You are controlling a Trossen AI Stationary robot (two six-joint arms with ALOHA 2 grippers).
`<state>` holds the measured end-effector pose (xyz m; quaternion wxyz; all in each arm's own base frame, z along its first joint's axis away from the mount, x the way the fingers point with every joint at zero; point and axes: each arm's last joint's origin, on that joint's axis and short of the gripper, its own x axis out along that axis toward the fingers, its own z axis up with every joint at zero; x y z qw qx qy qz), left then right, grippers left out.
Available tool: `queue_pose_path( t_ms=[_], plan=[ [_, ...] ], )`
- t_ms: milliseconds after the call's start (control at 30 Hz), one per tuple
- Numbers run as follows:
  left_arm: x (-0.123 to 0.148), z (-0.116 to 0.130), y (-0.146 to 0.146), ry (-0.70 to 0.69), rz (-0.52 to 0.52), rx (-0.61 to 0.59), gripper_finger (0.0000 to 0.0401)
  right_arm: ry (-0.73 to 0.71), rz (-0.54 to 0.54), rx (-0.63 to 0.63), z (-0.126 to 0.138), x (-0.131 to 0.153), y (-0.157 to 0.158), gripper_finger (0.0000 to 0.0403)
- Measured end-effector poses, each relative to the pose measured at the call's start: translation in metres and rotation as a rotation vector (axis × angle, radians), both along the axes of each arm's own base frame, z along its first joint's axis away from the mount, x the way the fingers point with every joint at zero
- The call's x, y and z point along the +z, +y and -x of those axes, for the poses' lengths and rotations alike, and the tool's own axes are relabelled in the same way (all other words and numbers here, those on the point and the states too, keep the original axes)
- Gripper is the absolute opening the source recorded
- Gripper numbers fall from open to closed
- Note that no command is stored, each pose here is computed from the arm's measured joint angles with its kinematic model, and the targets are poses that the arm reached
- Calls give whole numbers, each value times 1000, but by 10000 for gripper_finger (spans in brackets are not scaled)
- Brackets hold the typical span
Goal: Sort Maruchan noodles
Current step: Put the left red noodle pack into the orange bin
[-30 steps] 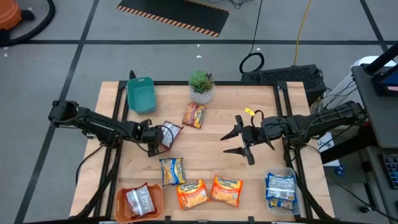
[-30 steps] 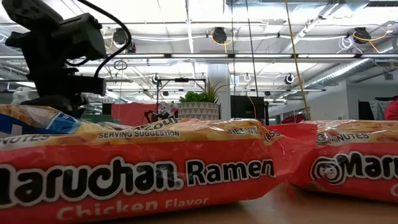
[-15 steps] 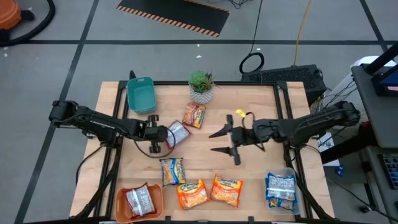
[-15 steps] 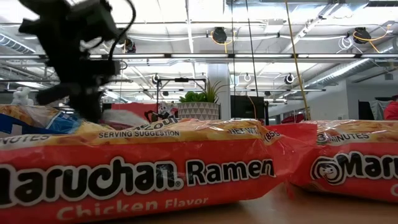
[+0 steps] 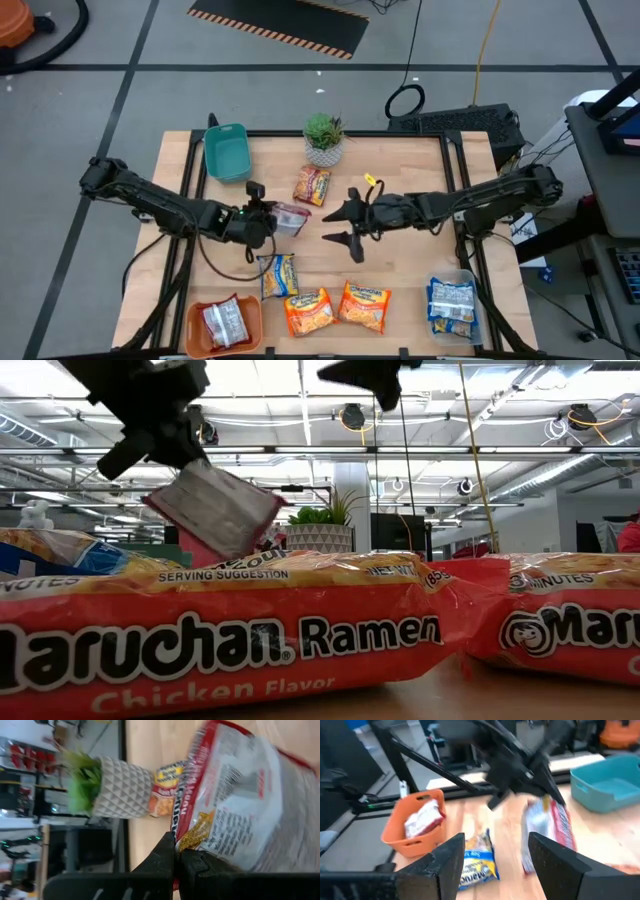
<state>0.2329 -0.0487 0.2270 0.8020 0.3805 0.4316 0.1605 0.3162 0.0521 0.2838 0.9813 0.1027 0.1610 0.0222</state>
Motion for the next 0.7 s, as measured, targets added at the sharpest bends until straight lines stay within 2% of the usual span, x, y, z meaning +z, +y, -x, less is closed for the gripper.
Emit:
queue_pose_path(
  t_ms=[167, 333, 500, 700],
  plan=[
    [7, -2, -3, -14, -34, -12, 1, 62, -4, -67, -11, -19, -6, 225],
    [14, -6, -4, -35, -46, -31, 1, 109, 12, -100, -20, -36, -14, 274],
    [17, -10, -6, -69, -56, -55, 1, 149, 94, -92, -26, -48, -20, 319],
    [19, -12, -6, -112, -33, -42, 1, 198, 128, -97, -34, -65, -29, 334]
  ],
)
